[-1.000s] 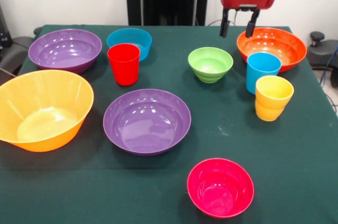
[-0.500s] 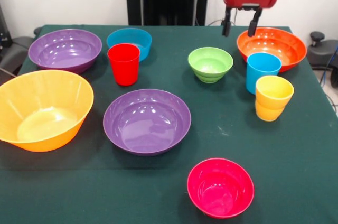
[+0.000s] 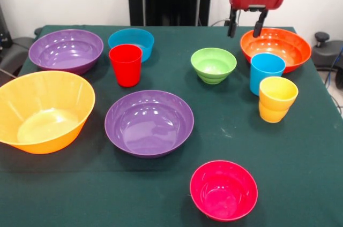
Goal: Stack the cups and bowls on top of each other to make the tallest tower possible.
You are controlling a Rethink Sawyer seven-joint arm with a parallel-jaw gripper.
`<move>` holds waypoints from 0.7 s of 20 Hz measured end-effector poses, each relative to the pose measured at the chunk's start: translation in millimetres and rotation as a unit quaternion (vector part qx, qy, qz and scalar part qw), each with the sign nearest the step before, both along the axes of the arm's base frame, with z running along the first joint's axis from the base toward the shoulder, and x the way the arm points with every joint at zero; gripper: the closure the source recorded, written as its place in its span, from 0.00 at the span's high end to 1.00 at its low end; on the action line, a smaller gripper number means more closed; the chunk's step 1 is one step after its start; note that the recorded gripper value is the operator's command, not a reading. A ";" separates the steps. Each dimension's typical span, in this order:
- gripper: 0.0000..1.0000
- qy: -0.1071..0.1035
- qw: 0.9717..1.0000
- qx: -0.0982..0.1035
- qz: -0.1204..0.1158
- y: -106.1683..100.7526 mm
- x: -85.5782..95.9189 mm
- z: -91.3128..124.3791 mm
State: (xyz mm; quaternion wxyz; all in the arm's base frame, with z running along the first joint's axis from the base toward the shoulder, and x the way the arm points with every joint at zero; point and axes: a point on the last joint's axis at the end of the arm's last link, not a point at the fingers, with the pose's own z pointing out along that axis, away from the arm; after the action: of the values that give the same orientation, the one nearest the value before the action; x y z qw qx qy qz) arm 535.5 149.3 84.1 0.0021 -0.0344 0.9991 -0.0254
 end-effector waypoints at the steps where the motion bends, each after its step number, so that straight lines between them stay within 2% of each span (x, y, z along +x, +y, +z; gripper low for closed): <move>1: 1.00 0.003 1.000 0.000 0.000 -0.5 -1.6 -3.0; 14: 1.00 0.027 1.000 -0.004 -0.004 -5.3 -14.4 -23.1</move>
State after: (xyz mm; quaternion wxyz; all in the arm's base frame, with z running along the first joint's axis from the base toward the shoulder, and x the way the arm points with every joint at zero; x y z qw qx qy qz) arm 521.1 144.0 61.0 -0.0255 -0.0308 0.9988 -0.0288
